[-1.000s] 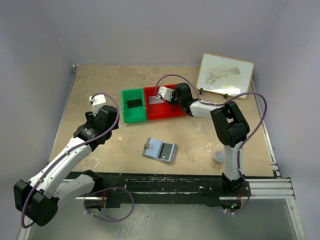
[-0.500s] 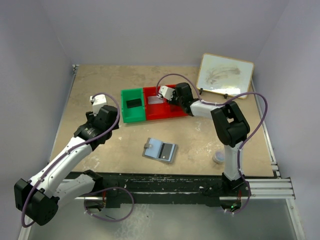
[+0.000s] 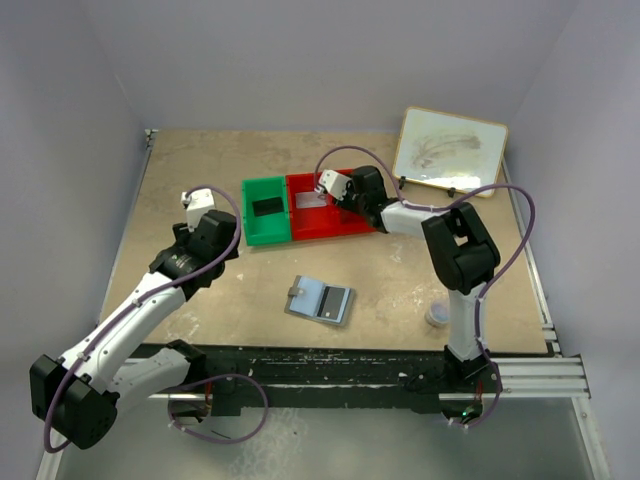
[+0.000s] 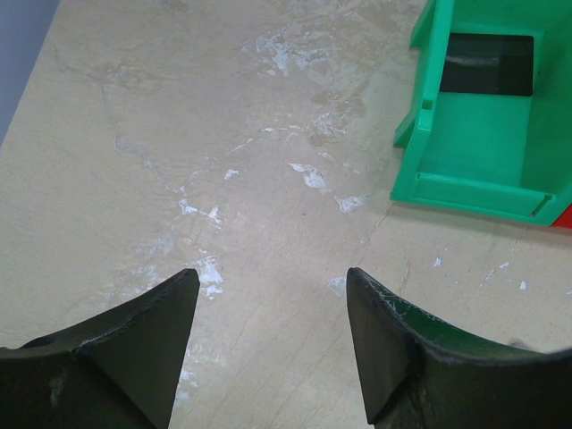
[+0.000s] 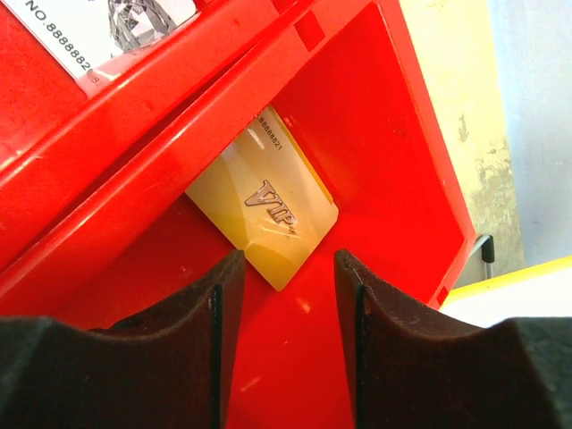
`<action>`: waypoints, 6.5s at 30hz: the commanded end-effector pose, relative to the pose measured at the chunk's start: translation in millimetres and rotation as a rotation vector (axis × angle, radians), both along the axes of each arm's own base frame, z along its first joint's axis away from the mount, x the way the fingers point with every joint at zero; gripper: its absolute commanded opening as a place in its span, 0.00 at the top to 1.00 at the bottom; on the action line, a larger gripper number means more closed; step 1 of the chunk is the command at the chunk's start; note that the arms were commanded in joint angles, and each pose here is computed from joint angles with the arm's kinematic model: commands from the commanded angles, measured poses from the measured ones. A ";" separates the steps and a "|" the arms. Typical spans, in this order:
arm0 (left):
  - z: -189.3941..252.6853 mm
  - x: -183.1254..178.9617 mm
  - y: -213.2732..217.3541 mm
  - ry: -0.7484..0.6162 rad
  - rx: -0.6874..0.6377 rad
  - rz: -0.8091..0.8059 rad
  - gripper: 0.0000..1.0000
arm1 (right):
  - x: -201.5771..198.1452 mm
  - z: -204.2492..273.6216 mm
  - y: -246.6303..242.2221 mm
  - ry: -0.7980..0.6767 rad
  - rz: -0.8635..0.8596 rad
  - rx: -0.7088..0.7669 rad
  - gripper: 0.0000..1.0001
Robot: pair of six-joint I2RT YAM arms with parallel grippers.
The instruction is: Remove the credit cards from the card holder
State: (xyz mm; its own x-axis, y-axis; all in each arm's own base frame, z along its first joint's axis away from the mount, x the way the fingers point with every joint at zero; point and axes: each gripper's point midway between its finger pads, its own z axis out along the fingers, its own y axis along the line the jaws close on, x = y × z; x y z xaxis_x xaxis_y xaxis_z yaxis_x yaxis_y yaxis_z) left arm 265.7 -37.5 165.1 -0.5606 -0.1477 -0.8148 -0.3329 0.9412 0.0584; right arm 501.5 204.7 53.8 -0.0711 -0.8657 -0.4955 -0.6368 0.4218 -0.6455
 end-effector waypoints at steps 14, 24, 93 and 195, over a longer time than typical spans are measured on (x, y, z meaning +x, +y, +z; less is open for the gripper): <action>14.4 6.0 -6.0 -0.030 -0.022 -0.027 0.36 | -28.5 182.3 -38.4 -0.439 -0.283 0.521 0.47; 12.2 6.4 -11.4 -0.021 -0.040 -0.050 0.36 | -122.4 121.3 5.2 0.250 -0.423 0.936 0.46; -117.4 -35.3 -254.6 0.115 -0.564 -0.366 0.36 | -381.1 -37.9 110.3 1.039 -0.432 0.973 0.45; -128.4 -56.9 -192.2 0.256 -0.298 -0.589 0.95 | -268.8 9.3 116.0 0.799 -0.459 0.991 0.56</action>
